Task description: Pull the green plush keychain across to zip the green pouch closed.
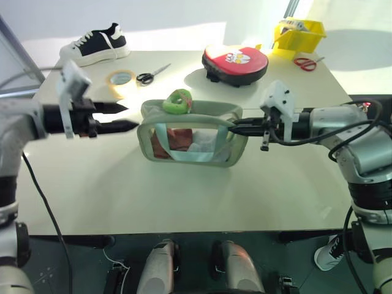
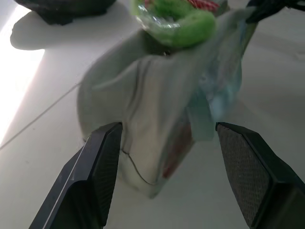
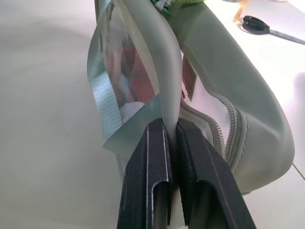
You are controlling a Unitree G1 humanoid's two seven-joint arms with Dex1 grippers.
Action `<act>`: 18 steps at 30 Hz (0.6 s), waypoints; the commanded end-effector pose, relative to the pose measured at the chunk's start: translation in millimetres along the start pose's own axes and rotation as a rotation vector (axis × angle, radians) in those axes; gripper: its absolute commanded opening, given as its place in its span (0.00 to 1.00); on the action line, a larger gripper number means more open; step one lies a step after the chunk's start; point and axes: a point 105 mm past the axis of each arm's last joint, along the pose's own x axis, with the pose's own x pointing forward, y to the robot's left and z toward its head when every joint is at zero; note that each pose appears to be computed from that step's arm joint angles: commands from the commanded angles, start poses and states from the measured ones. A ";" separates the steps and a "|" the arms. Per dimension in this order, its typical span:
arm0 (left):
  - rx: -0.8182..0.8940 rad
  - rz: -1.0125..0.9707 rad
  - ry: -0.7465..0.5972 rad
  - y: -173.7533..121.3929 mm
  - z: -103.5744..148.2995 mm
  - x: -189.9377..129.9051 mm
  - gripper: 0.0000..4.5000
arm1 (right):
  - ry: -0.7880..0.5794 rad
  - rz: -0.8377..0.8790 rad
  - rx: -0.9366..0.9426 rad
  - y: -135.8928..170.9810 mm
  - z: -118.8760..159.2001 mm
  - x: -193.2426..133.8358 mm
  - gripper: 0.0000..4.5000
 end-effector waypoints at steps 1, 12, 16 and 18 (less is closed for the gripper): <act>0.092 0.047 -0.009 -1.1 3.7 14.7 0.69 | -0.031 -0.020 -0.035 -4.5 12.9 -0.8 0.00; 0.115 0.099 -0.044 8.1 4.8 26.0 0.01 | -0.041 -0.025 -0.036 -5.8 16.7 2.8 0.00; 0.104 0.103 -0.045 7.9 7.0 23.9 0.00 | -0.052 -0.031 -0.012 -8.4 18.9 2.3 0.09; 0.113 0.103 -0.043 8.2 7.1 23.8 0.00 | -0.051 -0.004 -0.014 -6.8 20.7 0.1 0.23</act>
